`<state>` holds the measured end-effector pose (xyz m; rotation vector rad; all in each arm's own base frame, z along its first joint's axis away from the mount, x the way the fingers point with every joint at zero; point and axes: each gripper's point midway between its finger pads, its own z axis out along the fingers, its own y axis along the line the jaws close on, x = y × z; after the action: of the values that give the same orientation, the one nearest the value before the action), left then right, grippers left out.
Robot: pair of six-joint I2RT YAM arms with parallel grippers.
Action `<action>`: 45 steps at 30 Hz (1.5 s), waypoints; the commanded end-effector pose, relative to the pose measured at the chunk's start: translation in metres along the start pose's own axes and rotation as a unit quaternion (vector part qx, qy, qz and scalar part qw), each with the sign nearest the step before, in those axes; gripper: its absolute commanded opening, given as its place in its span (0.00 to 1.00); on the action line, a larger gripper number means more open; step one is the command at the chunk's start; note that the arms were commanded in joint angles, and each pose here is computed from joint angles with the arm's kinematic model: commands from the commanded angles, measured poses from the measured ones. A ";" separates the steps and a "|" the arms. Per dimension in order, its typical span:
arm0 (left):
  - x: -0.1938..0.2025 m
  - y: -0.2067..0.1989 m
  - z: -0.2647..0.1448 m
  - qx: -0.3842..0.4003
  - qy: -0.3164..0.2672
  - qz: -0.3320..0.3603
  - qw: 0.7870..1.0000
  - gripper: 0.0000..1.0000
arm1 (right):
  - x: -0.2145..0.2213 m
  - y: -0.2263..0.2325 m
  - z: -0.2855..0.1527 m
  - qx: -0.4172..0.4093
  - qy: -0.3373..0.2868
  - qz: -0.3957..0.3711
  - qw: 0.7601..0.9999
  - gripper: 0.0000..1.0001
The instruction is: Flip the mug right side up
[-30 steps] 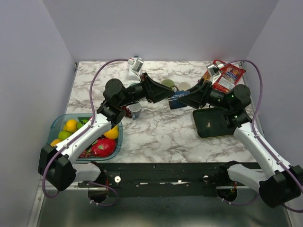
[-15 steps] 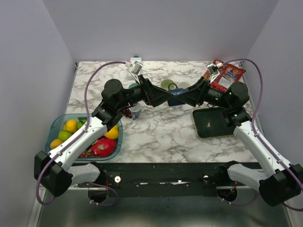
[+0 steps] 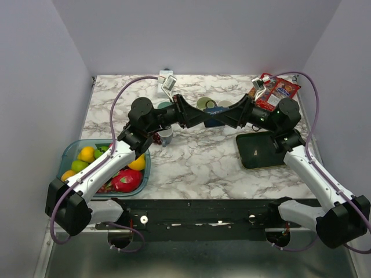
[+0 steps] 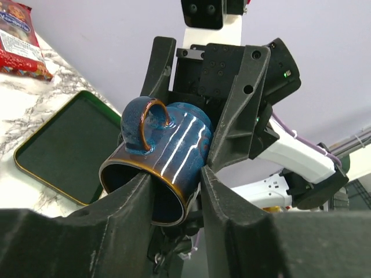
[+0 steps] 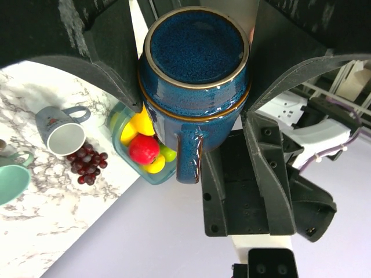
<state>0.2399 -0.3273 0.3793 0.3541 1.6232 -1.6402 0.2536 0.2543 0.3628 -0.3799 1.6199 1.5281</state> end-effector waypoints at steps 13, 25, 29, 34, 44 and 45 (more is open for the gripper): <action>0.000 0.019 -0.002 -0.046 0.006 0.081 0.996 0.00 | 0.010 -0.020 0.001 0.046 0.011 -0.021 0.999 0.27; 0.029 0.073 -0.038 -0.168 0.091 0.190 0.963 0.00 | 0.033 -0.064 -0.020 0.152 0.014 -0.031 0.988 0.86; 0.038 0.080 -0.042 -0.170 0.110 0.203 0.958 0.00 | 0.039 -0.073 -0.021 0.164 0.022 -0.028 0.986 0.88; 0.045 0.114 -0.055 -0.236 0.145 0.228 0.933 0.00 | 0.041 -0.087 -0.024 0.196 0.025 -0.031 0.980 0.89; 0.067 0.187 -0.061 -0.371 0.237 0.235 0.867 0.00 | 0.071 -0.147 -0.045 0.335 0.049 0.053 0.940 0.89; 0.070 0.191 -0.059 -0.372 0.246 0.240 0.862 0.00 | 0.075 -0.151 -0.046 0.342 0.050 0.061 0.936 0.89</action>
<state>0.2900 -0.2739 0.1899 0.6802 2.1798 -0.6621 0.2962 0.2196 0.2323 -0.1006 2.0456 1.0520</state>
